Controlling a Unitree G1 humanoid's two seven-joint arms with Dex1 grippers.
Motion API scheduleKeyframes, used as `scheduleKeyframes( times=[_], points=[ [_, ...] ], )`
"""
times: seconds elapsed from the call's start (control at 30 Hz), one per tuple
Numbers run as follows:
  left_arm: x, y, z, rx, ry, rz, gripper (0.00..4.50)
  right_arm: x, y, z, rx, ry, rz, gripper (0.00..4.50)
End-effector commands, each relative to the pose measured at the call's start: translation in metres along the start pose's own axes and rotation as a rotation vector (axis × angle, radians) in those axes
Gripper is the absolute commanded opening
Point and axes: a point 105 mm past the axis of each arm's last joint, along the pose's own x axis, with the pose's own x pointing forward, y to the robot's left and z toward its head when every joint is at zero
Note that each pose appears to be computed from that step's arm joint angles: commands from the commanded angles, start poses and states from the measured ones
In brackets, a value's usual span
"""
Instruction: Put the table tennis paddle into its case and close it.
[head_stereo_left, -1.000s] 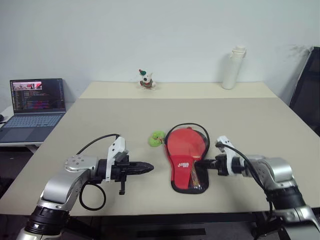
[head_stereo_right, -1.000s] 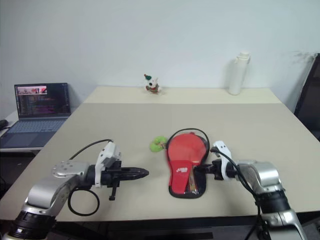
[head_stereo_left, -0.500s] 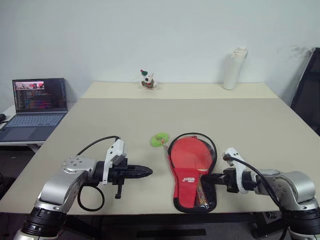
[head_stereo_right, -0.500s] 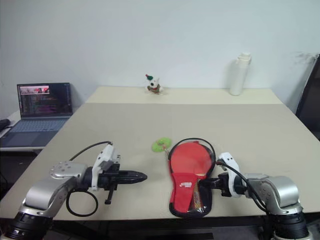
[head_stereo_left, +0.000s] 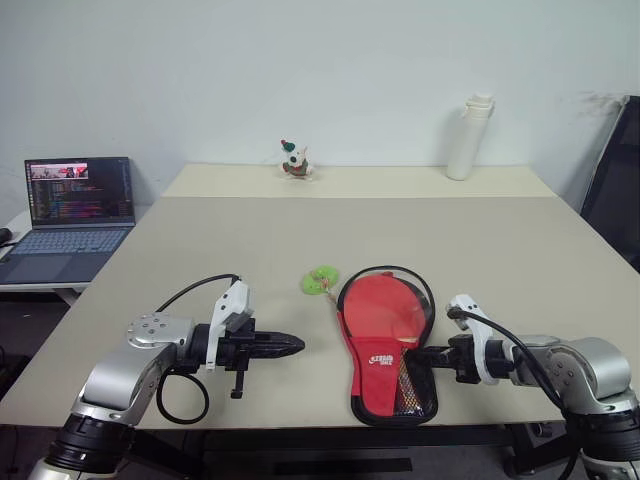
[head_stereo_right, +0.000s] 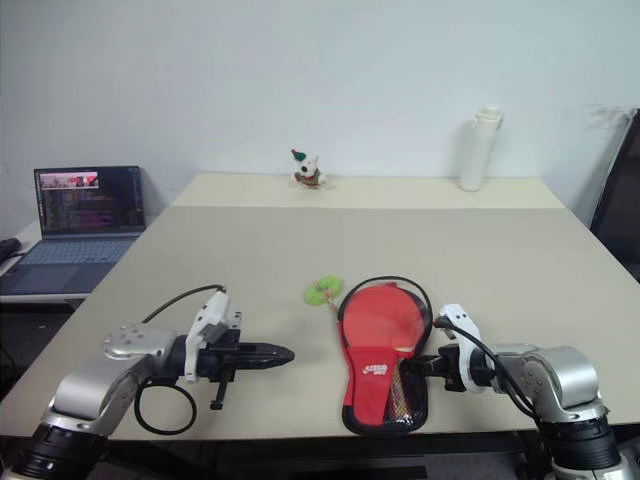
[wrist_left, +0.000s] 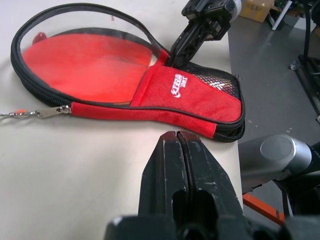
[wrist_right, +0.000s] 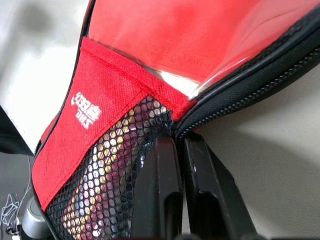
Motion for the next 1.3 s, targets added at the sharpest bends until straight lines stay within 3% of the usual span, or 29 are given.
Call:
scheduleKeyframes(
  times=[0.03,0.23,0.37,0.53,0.63,0.8,1.0,1.3],
  points=[
    [-0.001,0.002,0.004,0.030,-0.012,0.022,0.00,-0.012,-0.005,-0.003,0.004,-0.017,-0.049,1.11],
    [-0.002,0.014,0.007,0.018,-0.053,0.111,0.00,-0.039,0.007,-0.017,-0.130,0.014,-0.046,3.21],
    [-0.002,0.027,0.012,0.015,-0.088,0.189,0.00,-0.051,0.036,0.003,-0.229,-0.093,0.101,4.47],
    [-0.006,0.047,0.018,0.001,-0.118,0.299,0.00,-0.051,0.057,0.045,-0.314,-0.281,0.171,4.47],
    [-0.007,0.054,0.024,0.003,-0.134,0.337,0.59,-0.041,0.061,0.061,-0.336,-0.330,0.176,4.50],
    [-0.013,0.078,0.026,0.018,-0.114,0.473,2.37,-0.017,0.064,0.090,-0.377,-0.398,0.157,4.50],
    [-0.009,0.108,0.027,0.010,-0.082,0.579,4.47,-0.008,0.064,0.091,-0.387,-0.400,0.167,4.50],
    [0.022,0.147,0.013,-0.098,0.023,0.589,4.47,0.001,0.063,0.090,-0.381,-0.401,0.160,4.50]
  ],
)
